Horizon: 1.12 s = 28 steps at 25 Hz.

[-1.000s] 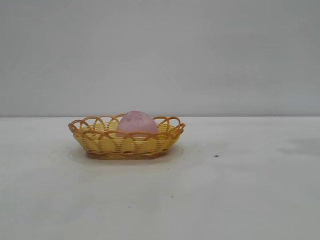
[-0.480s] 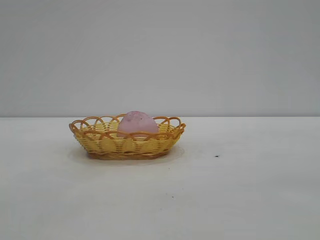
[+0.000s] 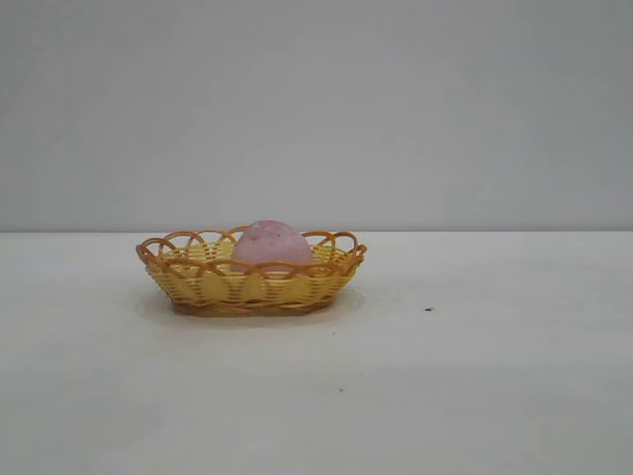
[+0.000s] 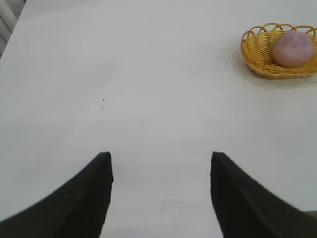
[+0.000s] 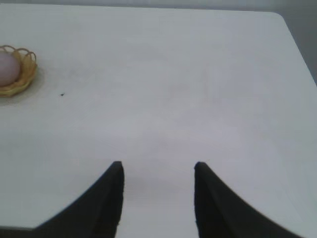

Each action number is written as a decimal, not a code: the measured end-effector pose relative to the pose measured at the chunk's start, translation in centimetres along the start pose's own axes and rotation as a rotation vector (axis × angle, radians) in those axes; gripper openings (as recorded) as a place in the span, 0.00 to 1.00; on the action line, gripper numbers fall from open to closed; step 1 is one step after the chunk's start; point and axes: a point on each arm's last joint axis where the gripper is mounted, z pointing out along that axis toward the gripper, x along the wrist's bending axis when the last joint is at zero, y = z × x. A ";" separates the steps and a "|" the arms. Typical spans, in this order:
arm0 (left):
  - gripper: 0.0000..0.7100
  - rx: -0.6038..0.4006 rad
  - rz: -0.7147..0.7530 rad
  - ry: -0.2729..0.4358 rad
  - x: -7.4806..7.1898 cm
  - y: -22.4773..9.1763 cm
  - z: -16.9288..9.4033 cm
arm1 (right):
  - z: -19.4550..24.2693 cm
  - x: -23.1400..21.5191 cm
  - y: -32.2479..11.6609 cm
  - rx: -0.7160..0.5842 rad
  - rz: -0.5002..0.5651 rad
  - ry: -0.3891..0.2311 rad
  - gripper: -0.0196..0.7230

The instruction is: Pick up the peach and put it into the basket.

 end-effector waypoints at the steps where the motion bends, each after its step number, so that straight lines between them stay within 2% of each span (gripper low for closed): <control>1: 0.54 0.000 0.000 0.000 0.0 0.0 0.0 | 0.0 0.0 0.0 0.000 0.000 0.000 0.46; 28: 0.54 0.000 0.000 0.000 0.0 0.0 0.0 | 0.0 0.0 0.0 -0.002 0.001 0.001 0.46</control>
